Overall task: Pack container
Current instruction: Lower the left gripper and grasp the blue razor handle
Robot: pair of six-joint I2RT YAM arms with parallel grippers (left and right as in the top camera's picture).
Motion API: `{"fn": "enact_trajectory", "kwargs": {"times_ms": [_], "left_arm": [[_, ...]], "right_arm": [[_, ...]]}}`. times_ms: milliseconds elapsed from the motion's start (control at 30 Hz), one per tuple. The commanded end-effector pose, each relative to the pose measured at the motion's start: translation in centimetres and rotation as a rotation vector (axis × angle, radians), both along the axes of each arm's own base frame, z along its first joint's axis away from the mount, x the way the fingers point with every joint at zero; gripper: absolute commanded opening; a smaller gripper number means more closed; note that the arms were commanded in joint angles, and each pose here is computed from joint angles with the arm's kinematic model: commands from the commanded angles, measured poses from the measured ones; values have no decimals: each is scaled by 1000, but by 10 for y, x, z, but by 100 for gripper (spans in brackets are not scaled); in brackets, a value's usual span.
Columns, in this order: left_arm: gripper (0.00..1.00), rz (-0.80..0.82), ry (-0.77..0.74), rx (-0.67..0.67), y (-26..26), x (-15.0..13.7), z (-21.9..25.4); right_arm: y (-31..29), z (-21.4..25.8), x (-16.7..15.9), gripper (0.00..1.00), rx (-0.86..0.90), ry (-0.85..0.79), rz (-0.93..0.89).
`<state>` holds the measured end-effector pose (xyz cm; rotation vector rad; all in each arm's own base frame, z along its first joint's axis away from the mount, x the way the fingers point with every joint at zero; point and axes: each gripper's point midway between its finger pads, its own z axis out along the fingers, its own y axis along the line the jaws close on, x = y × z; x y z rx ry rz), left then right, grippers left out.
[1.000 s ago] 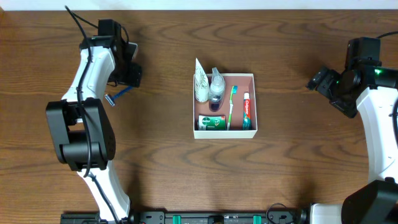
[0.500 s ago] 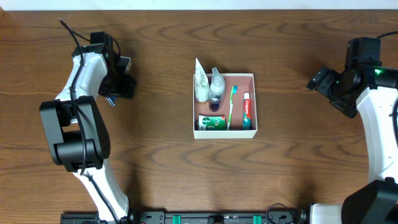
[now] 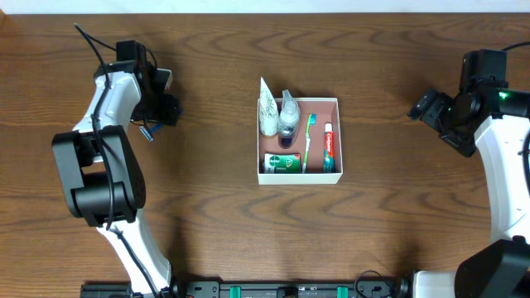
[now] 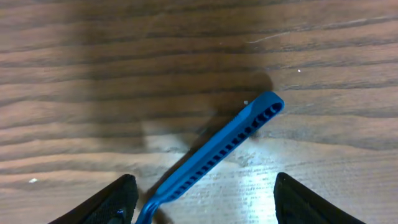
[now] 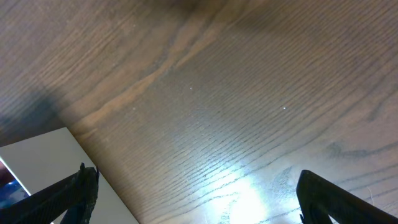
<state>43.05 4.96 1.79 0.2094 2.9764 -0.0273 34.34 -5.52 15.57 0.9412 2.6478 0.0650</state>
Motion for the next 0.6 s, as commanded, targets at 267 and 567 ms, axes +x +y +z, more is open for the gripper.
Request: {"fn": "enact_trajectory", "kwargs": {"times_ms": [267,567], "left_arm": [[70,-9,60,-23,-3,-8,-23],[55,79,142,-42,-11,-28,-27]], "right_arm": [[-2,0,0,99,-5,3,8],[-2,0,0,99,-5,3,8]]}}
